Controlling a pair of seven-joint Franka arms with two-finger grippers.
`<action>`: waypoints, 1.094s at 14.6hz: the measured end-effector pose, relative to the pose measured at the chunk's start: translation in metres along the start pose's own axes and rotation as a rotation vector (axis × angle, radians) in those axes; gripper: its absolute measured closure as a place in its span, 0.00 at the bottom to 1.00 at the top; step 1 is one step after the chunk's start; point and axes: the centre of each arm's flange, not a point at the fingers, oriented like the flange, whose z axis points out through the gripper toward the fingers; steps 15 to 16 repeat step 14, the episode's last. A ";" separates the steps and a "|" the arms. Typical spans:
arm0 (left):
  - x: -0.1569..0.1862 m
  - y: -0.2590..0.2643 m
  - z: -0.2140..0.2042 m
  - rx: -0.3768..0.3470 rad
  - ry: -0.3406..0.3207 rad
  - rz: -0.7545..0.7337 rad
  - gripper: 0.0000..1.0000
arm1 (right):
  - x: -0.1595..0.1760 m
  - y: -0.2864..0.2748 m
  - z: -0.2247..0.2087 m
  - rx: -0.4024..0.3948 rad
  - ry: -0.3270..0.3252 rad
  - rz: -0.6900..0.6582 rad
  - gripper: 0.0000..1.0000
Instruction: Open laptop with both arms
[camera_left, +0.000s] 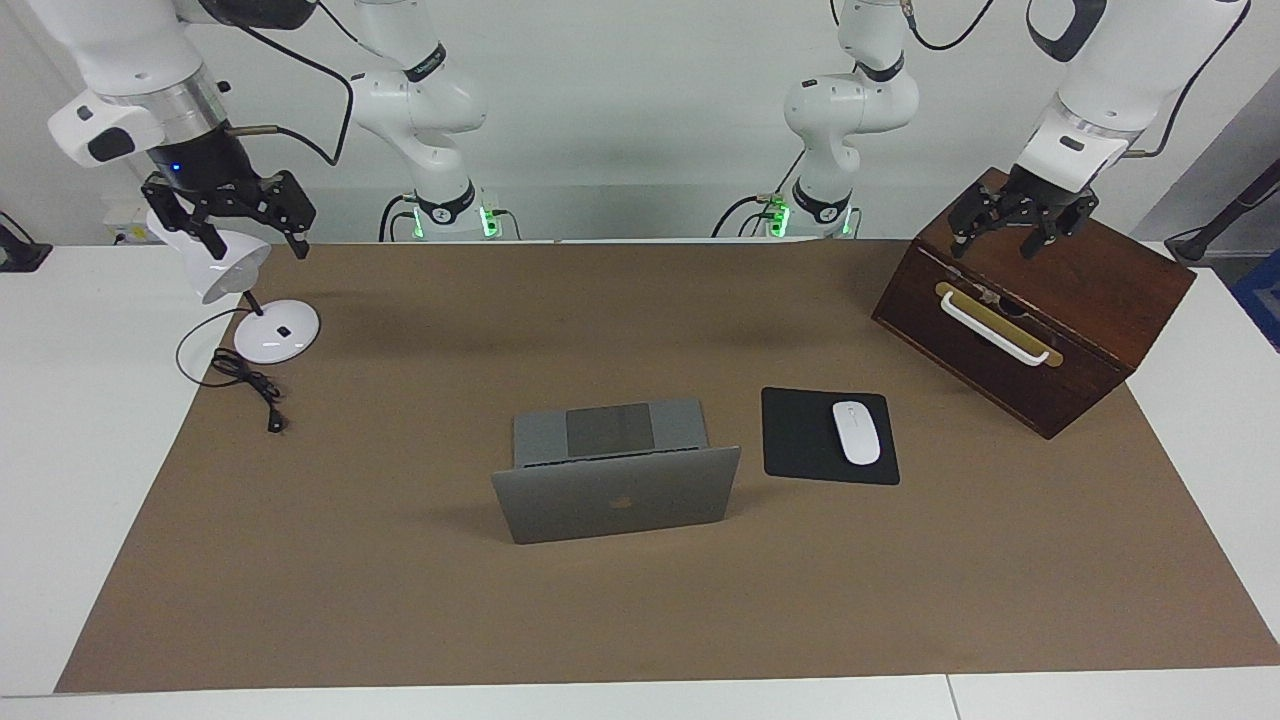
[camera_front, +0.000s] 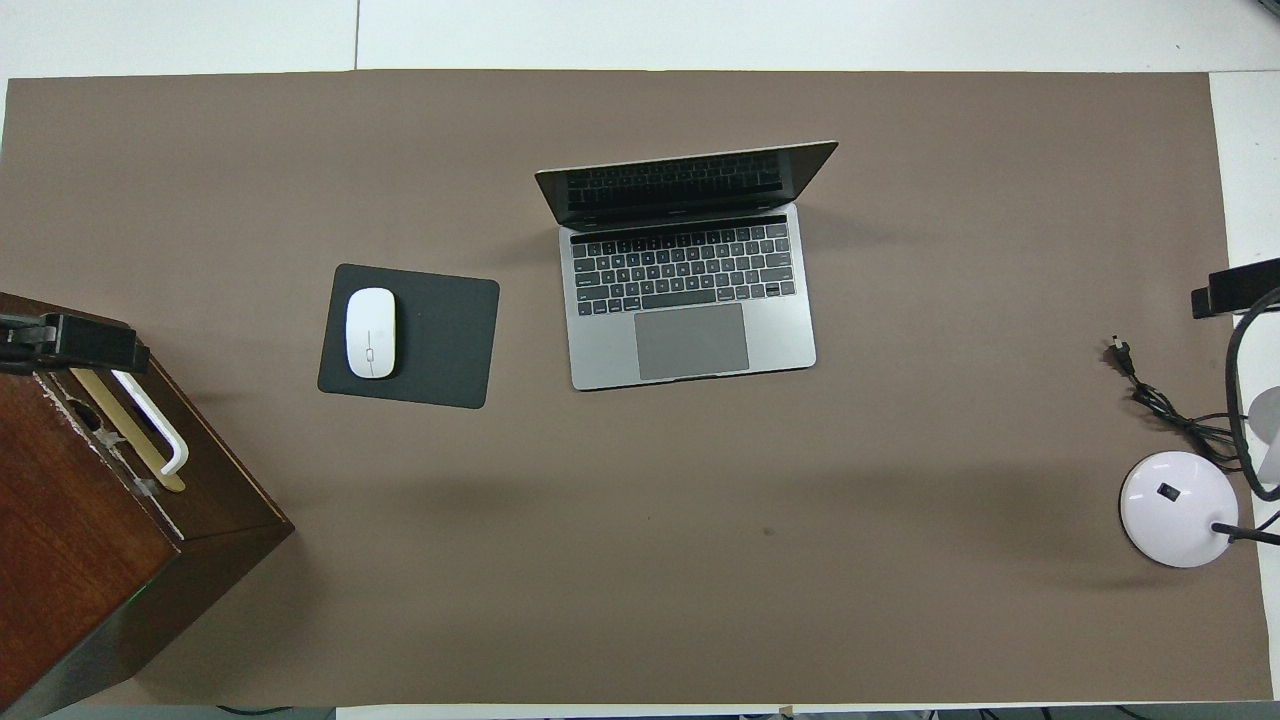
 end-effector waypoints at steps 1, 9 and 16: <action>0.000 0.000 0.000 0.000 0.000 0.000 0.00 | 0.000 0.000 0.000 0.000 0.000 0.003 0.01; 0.000 0.000 0.000 -0.001 0.001 -0.001 0.00 | -0.001 0.000 -0.002 0.000 0.004 0.008 0.00; 0.000 0.000 0.000 -0.001 0.001 -0.001 0.00 | -0.001 0.000 -0.002 0.000 0.003 0.008 0.00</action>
